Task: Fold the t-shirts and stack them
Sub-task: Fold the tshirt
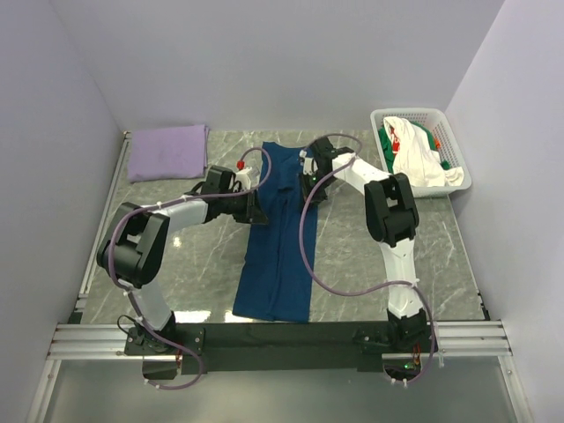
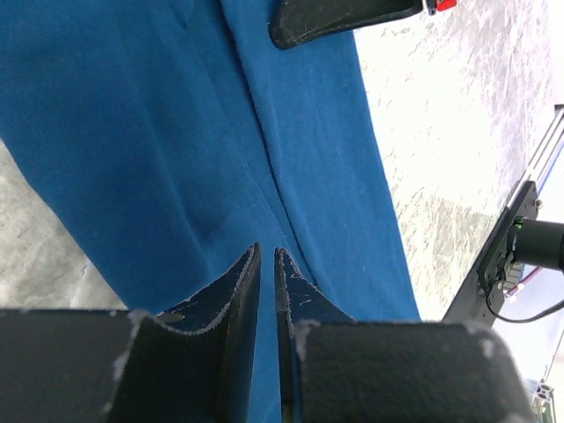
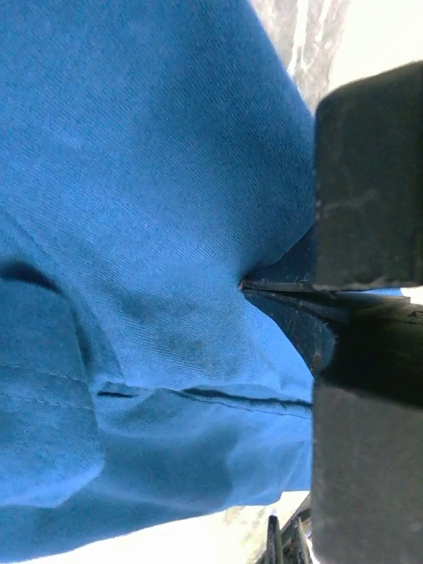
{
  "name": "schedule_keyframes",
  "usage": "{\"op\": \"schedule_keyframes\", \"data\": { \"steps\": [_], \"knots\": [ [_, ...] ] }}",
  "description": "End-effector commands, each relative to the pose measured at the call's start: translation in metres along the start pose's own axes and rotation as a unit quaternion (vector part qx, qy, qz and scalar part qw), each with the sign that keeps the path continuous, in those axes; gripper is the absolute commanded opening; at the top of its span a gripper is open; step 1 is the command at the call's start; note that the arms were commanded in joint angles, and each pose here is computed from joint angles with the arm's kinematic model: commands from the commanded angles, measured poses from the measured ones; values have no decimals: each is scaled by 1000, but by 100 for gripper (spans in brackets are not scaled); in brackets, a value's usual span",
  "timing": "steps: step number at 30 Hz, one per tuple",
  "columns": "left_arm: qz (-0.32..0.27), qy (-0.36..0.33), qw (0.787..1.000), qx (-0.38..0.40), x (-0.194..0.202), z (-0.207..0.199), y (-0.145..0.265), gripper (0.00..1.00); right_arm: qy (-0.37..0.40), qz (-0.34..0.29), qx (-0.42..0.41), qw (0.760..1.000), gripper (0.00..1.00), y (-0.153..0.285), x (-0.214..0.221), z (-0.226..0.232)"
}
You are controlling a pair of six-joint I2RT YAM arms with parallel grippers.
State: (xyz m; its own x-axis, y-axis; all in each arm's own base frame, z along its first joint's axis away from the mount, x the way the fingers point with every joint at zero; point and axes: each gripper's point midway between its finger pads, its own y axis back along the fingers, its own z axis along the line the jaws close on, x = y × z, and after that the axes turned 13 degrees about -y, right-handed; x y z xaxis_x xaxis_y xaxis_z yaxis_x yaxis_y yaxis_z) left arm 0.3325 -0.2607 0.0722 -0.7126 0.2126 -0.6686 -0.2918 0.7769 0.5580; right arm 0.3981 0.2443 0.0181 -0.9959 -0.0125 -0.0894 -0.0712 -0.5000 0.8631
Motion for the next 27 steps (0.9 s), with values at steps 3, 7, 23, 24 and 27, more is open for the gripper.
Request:
{"op": "schedule_keyframes", "data": {
  "steps": [3, 7, 23, 24, 27],
  "knots": [
    [-31, -13, 999, 11, -24, -5, -5, 18, -7, -16, 69, 997, 2, -7, -18, -24],
    [-26, 8, 1000, 8, -17, 1, -12, 18, 17, -49, 70, 996, 4, -10, -59, -14],
    [-1, 60, 998, 20, -29, 32, -62, 14, 116, -226, 133, 958, 20, 39, -164, -5],
    [-9, 53, 998, 30, -40, 27, -60, 15, 128, -237, 128, 954, 23, 55, -165, 5],
    [-47, -3, 997, 53, -67, 1, -35, 20, 159, -252, 116, 948, 39, 98, -150, 24]
  ]
}}
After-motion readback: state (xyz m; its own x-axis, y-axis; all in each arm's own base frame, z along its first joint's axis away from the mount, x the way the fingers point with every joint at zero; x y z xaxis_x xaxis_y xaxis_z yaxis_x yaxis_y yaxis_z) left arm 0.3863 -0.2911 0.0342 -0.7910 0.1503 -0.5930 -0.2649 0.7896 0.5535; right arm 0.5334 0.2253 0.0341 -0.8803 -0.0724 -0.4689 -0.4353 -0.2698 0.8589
